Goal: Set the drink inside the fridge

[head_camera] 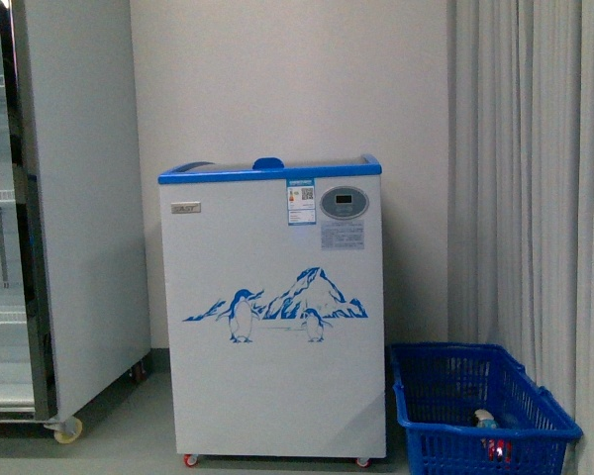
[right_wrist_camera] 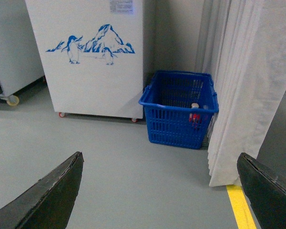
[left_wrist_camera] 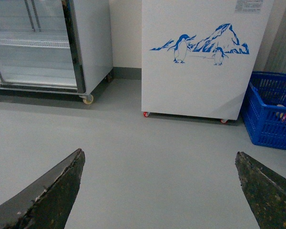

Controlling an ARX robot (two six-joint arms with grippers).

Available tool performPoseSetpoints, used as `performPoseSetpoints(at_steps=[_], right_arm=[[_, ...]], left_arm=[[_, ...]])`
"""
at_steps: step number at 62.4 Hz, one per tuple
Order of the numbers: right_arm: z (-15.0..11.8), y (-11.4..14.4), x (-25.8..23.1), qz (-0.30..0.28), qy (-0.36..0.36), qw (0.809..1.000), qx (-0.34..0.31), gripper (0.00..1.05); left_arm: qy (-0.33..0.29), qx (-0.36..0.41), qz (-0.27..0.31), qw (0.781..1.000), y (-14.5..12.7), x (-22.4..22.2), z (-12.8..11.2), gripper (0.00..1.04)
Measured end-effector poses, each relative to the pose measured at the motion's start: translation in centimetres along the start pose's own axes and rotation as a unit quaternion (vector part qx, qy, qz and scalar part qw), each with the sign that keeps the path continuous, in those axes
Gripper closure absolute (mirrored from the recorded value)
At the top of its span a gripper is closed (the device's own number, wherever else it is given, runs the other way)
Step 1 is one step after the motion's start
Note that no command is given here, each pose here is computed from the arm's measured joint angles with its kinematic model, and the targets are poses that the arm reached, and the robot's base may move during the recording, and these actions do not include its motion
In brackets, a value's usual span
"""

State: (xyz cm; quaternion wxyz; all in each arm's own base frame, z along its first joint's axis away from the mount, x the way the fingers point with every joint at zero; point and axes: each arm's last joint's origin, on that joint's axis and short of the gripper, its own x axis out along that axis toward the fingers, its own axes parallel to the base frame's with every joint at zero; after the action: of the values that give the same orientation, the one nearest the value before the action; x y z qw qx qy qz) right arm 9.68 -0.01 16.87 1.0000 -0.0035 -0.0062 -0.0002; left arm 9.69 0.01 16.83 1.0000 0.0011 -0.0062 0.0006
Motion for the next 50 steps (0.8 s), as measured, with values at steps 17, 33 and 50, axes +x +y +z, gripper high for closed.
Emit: performPoseSetpoints(at_steps=[17,33,50], right_arm=[[0.0,0.0,0.0,0.0,0.0,1.0,0.0,0.08],[0.0,0.0,0.0,0.0,0.0,1.0,0.0,0.08],[0.0,0.0,0.0,0.0,0.0,1.0,0.0,0.08]], left_arm=[[0.0,0.0,0.0,1.0,0.0,0.0,0.0,0.08],[0.0,0.0,0.0,1.0,0.0,0.0,0.0,0.08],[0.0,0.0,0.0,1.0,0.0,0.0,0.0,0.08]])
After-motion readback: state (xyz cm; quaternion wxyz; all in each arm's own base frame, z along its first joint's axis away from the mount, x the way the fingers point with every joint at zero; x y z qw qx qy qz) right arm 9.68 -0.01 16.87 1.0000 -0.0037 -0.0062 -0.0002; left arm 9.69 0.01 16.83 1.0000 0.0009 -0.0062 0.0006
